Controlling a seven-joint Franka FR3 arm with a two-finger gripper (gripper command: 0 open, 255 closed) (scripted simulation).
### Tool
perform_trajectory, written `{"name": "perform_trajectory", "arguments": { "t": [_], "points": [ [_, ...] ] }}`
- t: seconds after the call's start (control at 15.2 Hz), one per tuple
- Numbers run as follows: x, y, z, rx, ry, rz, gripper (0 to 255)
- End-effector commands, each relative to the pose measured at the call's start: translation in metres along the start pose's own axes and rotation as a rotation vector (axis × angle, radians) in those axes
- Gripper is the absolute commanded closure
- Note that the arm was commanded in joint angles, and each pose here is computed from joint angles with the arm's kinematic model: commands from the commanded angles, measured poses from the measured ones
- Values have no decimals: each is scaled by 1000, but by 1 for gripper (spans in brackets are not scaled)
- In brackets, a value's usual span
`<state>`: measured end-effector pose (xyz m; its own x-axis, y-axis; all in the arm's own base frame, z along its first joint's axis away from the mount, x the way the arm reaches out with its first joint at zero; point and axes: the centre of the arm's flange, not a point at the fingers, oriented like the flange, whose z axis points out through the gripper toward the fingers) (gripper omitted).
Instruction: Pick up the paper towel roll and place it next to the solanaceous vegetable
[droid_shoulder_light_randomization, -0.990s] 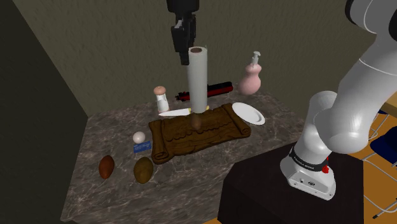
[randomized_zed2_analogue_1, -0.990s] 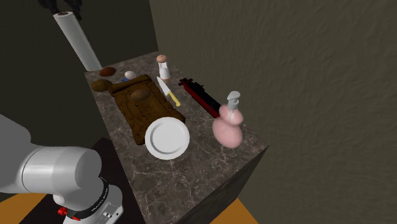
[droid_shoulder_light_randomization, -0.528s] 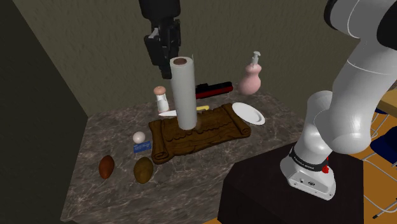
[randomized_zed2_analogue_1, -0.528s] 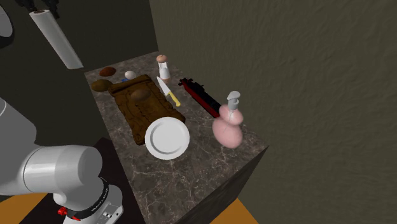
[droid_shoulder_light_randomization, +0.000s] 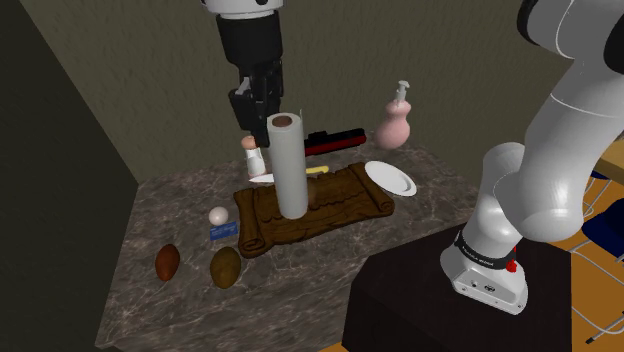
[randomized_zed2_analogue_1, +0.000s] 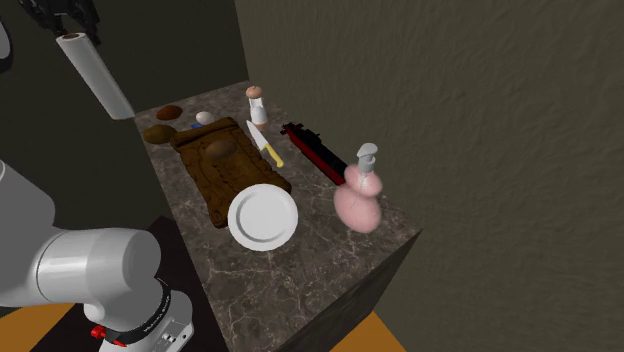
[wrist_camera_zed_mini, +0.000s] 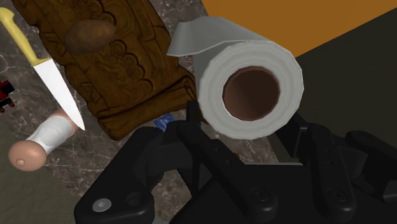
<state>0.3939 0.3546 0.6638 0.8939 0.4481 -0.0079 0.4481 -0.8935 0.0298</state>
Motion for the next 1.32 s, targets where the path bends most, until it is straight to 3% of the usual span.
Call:
{"name": "perform_trajectory", "arguments": {
  "t": [0.0,1.25],
  "points": [
    [-1,0,11,0,1,0,255],
    [0,-3,111,0,1,0,255]
  ]
}}
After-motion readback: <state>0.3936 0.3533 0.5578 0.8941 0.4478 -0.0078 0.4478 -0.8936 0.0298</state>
